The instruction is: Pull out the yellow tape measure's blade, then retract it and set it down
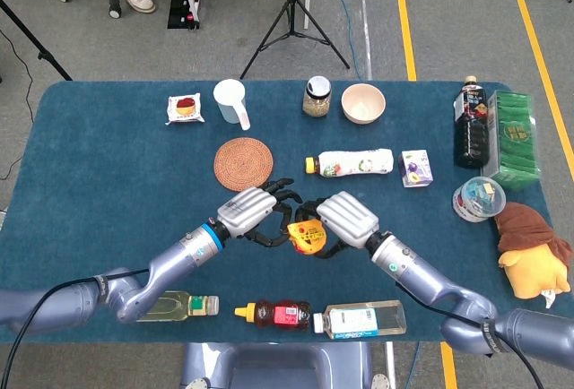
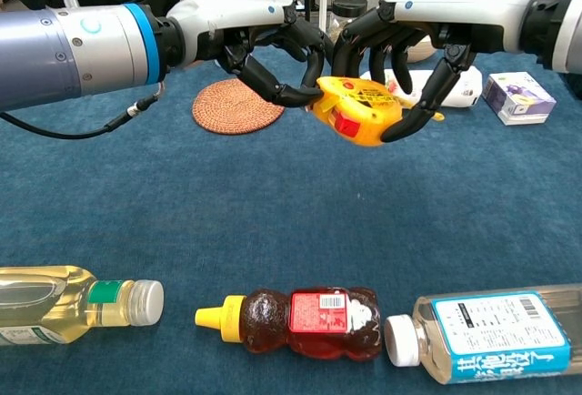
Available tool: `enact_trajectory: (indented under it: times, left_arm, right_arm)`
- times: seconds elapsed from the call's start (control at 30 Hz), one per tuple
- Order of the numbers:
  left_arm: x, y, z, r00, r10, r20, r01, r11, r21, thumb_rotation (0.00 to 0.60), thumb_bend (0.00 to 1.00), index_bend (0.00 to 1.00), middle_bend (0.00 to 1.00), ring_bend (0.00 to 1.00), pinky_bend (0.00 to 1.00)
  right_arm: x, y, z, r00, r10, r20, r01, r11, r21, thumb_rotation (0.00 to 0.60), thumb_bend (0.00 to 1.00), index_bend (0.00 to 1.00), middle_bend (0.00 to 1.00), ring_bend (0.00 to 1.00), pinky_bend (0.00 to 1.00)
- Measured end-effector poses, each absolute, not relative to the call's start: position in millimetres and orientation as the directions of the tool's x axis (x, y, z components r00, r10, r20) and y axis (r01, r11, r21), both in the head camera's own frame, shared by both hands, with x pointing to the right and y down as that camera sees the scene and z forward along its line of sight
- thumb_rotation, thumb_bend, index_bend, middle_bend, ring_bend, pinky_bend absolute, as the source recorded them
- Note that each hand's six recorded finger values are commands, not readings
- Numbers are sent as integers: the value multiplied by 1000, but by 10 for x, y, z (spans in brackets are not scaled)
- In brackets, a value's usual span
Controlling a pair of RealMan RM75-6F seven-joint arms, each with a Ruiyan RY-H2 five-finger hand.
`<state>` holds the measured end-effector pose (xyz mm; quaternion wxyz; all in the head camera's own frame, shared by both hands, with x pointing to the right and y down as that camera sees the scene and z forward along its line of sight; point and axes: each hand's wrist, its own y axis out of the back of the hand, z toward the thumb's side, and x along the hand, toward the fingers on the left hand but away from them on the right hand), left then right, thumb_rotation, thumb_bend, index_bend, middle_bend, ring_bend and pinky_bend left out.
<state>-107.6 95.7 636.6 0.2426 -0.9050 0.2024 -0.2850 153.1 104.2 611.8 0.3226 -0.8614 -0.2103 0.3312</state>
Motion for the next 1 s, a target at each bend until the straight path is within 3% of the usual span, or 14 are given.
enact_trajectory:
  times: [1.0]
  left_arm:
    - [-1316,864,6366,735,-516,439,-203,-786,-583,571,414,663,229,10,111]
  right_arm:
    - [1751,1049,6128,665,579,-471,119,-705,-699,600,243,500,512,526,535]
